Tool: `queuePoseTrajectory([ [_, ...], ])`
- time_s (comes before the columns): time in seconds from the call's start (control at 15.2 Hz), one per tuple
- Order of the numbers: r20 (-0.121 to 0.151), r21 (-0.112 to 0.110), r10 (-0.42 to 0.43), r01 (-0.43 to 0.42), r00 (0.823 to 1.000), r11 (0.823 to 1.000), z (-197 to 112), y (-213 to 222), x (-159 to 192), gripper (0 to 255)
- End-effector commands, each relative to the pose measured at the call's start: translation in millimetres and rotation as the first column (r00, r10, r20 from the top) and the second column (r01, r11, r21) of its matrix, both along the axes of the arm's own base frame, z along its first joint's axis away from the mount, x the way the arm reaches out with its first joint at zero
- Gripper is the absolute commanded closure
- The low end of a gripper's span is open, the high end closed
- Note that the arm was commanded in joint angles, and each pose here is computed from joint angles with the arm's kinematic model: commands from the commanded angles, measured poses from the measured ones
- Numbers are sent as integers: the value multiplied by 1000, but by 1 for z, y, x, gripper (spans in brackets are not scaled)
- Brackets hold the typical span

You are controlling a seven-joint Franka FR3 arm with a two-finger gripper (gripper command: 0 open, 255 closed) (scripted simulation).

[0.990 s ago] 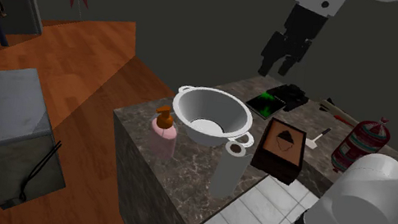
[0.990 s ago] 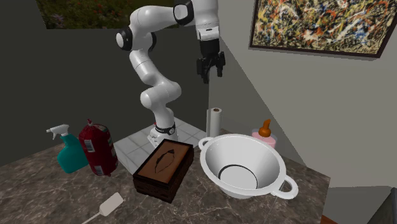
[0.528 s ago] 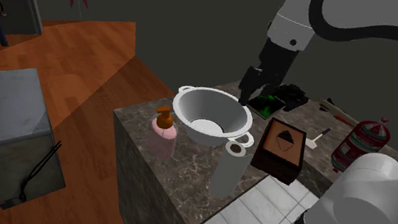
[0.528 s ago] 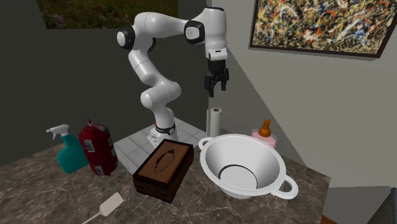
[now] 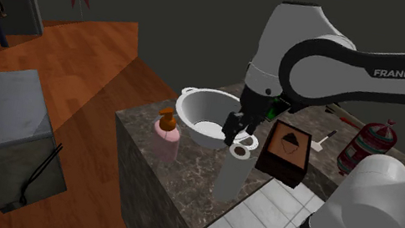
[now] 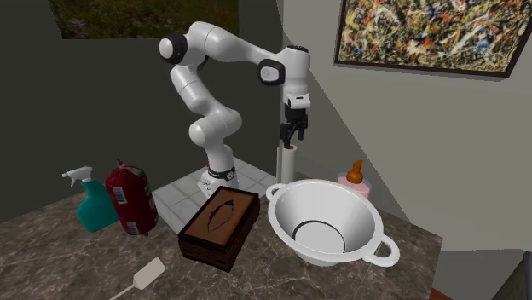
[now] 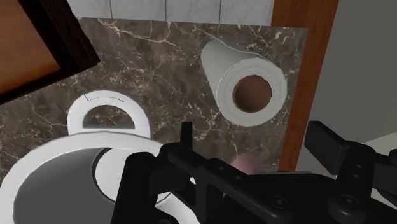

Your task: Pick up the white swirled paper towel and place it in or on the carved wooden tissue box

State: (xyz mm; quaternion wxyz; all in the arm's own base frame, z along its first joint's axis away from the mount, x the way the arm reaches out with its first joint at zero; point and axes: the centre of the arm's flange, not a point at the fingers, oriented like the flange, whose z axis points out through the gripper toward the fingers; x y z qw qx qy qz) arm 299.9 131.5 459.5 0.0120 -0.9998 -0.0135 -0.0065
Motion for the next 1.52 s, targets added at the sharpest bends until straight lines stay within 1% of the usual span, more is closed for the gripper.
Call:
queuePoseTrajectory([
  [0.0,-7,-8,7,-7,1000,1000,-15,8,-1,0],
  [0.46,-7,-8,7,-7,1000,1000,-55,9,-1,0],
  [0.99,-7,-8,7,-7,1000,1000,-55,9,-1,0],
  [1.06,-7,-8,7,-7,1000,1000,-55,9,-1,255],
  [1.45,-7,-8,7,-7,1000,1000,-55,9,-1,255],
])
